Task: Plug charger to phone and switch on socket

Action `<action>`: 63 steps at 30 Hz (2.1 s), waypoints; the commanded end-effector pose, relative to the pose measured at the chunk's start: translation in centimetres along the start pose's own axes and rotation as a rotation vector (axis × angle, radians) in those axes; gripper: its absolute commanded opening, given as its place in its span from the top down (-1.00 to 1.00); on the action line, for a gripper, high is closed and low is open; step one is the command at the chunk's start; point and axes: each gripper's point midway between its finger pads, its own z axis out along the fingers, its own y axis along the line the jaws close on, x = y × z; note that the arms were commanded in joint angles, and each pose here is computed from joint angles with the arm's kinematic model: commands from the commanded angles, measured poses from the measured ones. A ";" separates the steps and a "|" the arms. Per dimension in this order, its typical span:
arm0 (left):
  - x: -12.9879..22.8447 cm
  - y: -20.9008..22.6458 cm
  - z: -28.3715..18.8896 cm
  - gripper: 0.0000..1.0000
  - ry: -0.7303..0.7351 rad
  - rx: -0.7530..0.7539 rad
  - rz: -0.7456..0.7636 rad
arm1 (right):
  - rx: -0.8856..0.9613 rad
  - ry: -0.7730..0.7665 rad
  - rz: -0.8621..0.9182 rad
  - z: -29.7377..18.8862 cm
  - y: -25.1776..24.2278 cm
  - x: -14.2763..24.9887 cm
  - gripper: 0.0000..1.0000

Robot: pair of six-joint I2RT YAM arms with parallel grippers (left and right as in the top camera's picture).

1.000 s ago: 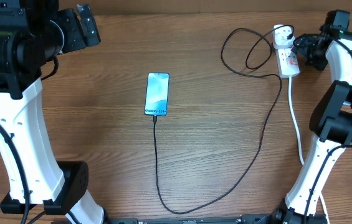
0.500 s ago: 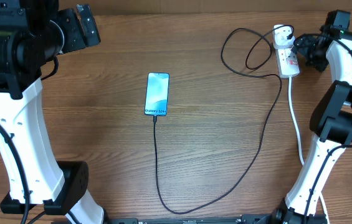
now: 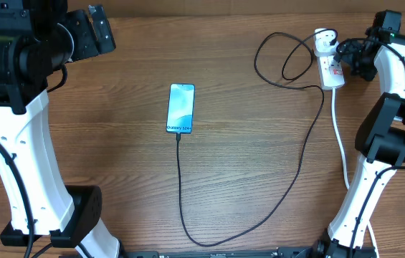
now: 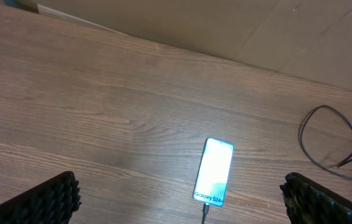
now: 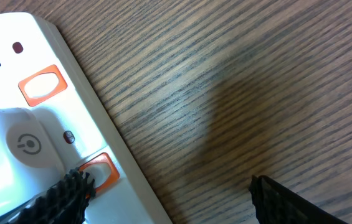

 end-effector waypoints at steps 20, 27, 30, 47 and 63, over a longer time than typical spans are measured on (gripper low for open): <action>0.0 0.2 0.2 -1.00 0.001 -0.016 0.020 | -0.034 -0.084 -0.009 -11.6 1.2 -2.3 -1.00; 0.0 0.2 0.3 -0.99 0.001 -0.016 0.020 | -0.066 -0.191 -0.019 -23.8 2.1 -1.7 -1.00; 0.0 0.2 0.3 -1.00 0.001 -0.016 0.020 | -0.091 -0.217 -0.025 -28.9 2.4 -0.1 -1.00; 0.0 0.2 0.3 -0.99 0.001 -0.016 0.020 | -0.198 -0.352 -0.057 -49.5 0.9 15.0 -1.00; 0.0 0.2 0.3 -0.99 0.002 -0.016 0.020 | -0.359 -0.673 -0.286 -60.1 1.3 24.6 -1.00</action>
